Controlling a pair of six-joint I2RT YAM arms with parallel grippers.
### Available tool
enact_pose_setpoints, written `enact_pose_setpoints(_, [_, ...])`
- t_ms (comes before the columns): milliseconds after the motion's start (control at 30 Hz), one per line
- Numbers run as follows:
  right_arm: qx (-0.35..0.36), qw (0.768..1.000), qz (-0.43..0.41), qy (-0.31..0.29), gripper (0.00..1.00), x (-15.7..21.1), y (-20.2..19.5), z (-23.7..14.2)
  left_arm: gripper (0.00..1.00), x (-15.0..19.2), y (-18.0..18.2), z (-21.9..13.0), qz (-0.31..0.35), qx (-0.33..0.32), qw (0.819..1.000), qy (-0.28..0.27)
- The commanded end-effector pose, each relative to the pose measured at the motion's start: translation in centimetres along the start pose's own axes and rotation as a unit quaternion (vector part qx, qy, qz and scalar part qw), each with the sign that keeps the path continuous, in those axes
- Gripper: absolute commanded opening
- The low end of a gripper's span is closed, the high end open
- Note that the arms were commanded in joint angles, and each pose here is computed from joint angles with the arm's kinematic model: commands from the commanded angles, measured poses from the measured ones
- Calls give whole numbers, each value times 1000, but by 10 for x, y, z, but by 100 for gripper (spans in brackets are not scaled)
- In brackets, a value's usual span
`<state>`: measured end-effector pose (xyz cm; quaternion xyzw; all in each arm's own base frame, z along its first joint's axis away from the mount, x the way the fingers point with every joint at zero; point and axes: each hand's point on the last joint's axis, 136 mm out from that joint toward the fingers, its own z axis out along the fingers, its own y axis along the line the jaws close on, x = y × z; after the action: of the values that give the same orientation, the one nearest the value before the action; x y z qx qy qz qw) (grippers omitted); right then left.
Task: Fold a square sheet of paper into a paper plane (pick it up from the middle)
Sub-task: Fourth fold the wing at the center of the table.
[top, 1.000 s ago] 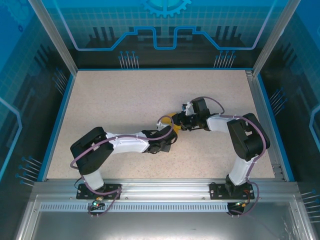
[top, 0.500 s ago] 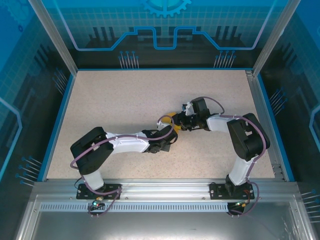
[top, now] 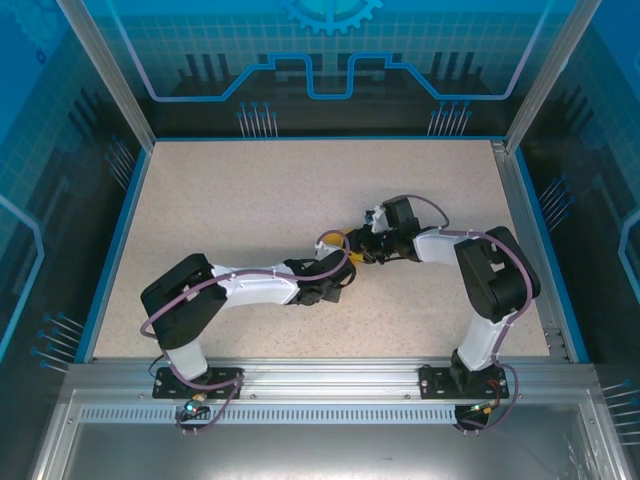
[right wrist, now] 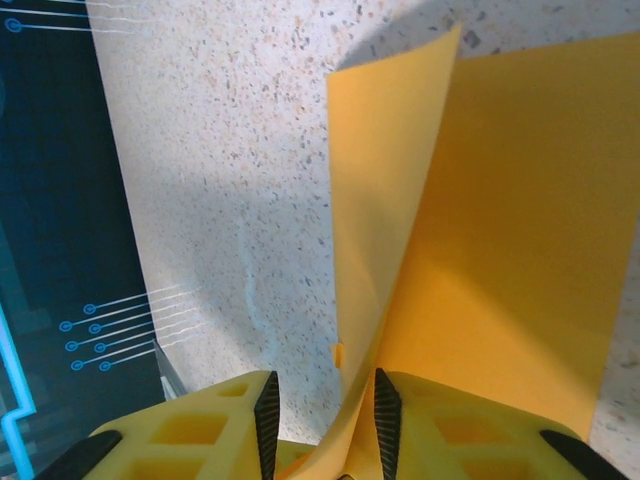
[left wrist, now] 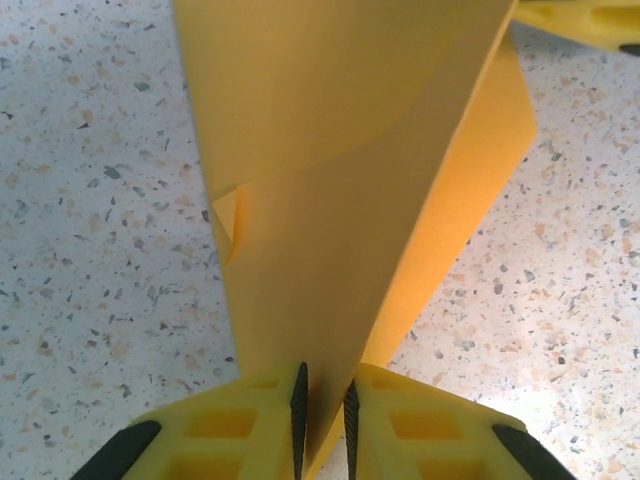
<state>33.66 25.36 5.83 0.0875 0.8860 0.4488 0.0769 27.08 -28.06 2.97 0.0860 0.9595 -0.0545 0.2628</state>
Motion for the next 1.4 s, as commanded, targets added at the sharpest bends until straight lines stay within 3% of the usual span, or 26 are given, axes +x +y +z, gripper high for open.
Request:
enact_pose_setpoints(0, [11, 1000, -17, -17, 36, -6, 7, -17, 18, -5, -7, 1, 8, 8, 1000, -7])
enact_pose_setpoints(300, [67, 996, -25, -59, 42, -1, -11, -53, 17, -3, -11, 4, -29, 63, 998, 6])
enact_pose_setpoints(600, [62, 996, -31, -58, 42, 11, -11, -59, 17, -5, -16, 7, -82, 151, 985, 24])
enact_pose_setpoints(867, [49, 997, -39, -49, 35, 22, -3, -47, 18, -4, -12, 8, -122, 209, 969, 49])
enact_pose_setpoints(1100, [12, 998, -51, -32, 21, 29, 14, -26, 17, 1, -8, 14, -151, 241, 956, 69])
enact_pose_setpoints(1367, [-11, 999, -43, -13, 16, 28, 24, 3, 17, 6, -2, 17, -182, 267, 943, 84])
